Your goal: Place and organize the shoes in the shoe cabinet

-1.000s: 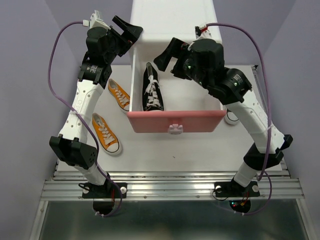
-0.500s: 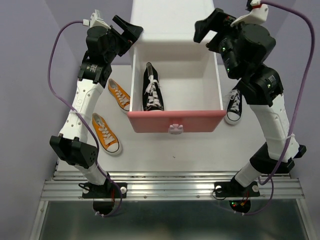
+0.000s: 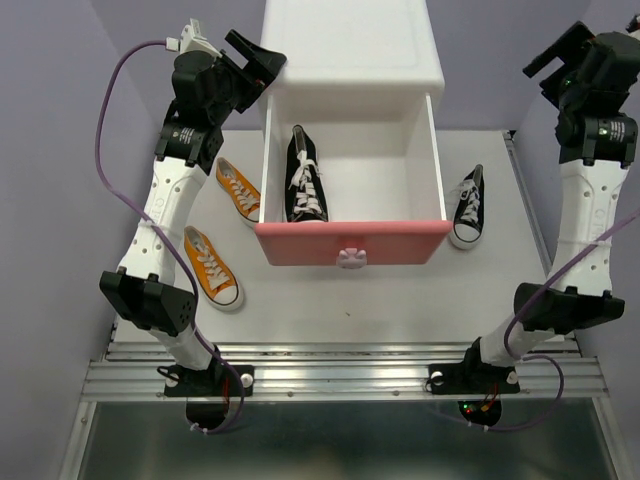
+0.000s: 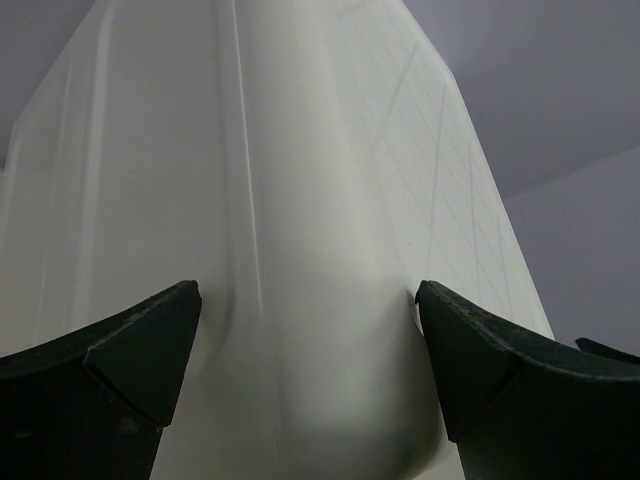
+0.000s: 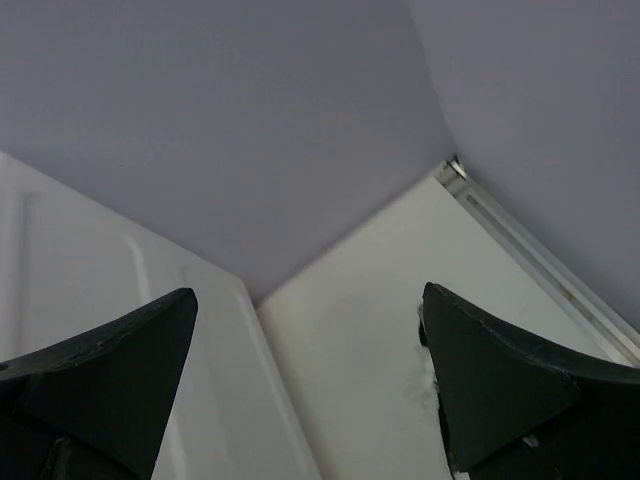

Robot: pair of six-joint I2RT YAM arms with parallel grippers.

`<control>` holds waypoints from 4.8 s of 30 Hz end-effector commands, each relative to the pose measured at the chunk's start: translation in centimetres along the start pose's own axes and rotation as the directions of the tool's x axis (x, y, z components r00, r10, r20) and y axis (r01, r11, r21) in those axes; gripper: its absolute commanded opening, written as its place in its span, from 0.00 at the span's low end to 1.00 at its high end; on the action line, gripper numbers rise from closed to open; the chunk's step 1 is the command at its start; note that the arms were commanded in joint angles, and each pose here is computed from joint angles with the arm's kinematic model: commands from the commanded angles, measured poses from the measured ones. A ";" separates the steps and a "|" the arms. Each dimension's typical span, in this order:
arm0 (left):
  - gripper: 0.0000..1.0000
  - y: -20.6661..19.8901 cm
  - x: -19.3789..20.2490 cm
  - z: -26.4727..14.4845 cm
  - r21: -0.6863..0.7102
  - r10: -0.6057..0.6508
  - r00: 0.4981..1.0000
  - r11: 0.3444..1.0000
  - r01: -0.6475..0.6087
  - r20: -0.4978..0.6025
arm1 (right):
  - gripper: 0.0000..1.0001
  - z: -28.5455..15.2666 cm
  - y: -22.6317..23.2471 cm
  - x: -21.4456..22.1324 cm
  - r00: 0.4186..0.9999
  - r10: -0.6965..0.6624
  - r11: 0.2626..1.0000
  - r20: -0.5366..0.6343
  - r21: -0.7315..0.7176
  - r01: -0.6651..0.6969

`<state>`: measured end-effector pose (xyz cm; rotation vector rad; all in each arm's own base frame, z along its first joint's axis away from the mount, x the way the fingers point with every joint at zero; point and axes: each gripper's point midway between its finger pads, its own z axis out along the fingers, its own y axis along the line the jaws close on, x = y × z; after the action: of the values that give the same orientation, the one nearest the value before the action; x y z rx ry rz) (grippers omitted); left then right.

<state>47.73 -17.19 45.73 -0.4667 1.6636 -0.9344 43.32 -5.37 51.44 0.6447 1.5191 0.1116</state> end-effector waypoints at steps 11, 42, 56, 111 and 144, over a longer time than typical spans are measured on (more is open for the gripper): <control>0.99 13.5 9.7 -1.1 -0.386 0.010 0.944 0.911 -0.144 -0.330 | 1.00 5.6 -15.8 18.7 0.773 -0.010 0.961 -0.634 0.209 0.184; 0.99 16.0 11.5 -0.9 -0.414 0.000 0.936 0.897 -0.154 -0.351 | 0.94 9.0 -20.7 35.2 0.520 -0.104 0.911 -0.848 0.128 0.392; 0.99 16.5 12.1 -0.6 -0.418 -0.012 0.934 0.896 -0.148 -0.356 | 0.65 9.6 -21.1 36.7 0.503 -0.101 0.905 -0.858 0.131 0.406; 0.99 15.9 13.2 0.2 -0.416 -0.068 0.910 0.902 -0.120 -0.409 | 0.01 -15.3 20.5 -11.3 0.926 0.322 0.273 -0.197 -0.917 -0.290; 0.99 16.0 12.9 0.1 -0.431 -0.073 0.919 0.896 -0.110 -0.387 | 0.01 -25.5 22.5 16.0 0.774 -0.341 0.553 -0.533 -0.780 -0.293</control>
<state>48.42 -17.73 44.58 -0.4666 1.6691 -0.9527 28.31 30.58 46.29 -0.2909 2.0006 1.1665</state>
